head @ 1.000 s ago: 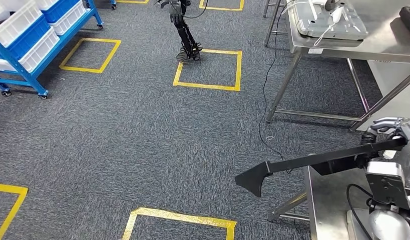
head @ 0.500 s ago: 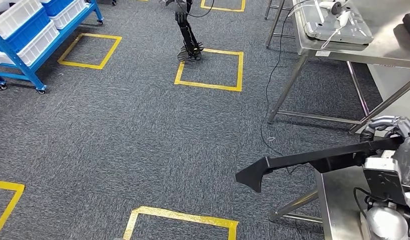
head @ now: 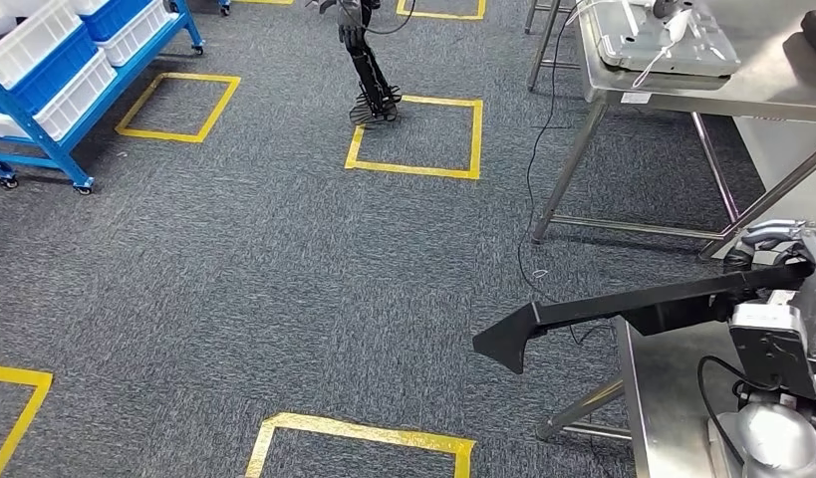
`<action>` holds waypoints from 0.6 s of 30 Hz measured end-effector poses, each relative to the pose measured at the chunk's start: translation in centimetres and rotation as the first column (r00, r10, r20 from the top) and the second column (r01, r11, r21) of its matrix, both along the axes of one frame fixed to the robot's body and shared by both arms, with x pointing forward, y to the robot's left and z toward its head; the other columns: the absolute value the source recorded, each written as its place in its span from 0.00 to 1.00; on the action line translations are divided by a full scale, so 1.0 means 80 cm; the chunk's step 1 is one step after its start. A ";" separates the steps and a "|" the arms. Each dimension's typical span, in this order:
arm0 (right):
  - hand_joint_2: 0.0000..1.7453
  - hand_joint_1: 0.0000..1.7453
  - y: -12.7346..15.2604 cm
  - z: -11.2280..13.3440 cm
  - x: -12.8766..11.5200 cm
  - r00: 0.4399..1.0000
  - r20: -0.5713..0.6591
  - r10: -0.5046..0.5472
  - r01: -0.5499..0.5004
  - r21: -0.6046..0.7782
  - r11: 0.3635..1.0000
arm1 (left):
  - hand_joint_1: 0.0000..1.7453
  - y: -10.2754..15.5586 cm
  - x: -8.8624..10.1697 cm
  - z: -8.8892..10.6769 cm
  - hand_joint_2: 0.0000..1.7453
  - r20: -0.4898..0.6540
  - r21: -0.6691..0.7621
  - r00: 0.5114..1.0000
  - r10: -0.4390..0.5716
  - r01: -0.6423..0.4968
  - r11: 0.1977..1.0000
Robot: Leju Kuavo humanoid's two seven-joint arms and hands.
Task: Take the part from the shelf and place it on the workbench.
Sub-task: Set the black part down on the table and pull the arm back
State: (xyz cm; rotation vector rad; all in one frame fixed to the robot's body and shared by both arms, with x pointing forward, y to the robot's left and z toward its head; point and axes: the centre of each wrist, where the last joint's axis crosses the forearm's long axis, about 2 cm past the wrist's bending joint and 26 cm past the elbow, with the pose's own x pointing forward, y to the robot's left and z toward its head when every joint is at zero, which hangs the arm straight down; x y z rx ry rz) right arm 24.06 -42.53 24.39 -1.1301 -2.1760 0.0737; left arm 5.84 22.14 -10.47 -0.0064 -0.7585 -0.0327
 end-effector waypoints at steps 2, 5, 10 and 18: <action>1.00 1.00 0.000 0.000 0.000 1.000 0.001 0.000 0.000 0.000 1.000 | 0.00 0.000 0.000 0.000 1.00 0.001 0.000 1.000 0.001 -0.001 1.000; 1.00 1.00 0.002 -0.001 0.001 1.000 0.002 0.005 -0.005 0.002 1.000 | 0.00 0.001 0.000 0.000 1.00 0.002 0.002 1.000 0.001 -0.001 1.000; 1.00 1.00 0.003 -0.002 0.003 1.000 0.001 0.006 -0.006 0.008 1.000 | 0.00 0.001 0.001 0.000 1.00 0.002 0.002 1.000 0.002 -0.002 1.000; 1.00 1.00 0.008 -0.006 0.007 1.000 -0.006 0.019 -0.019 0.016 1.000 | 0.00 0.001 0.002 0.000 1.00 0.002 0.003 1.000 0.002 -0.002 1.000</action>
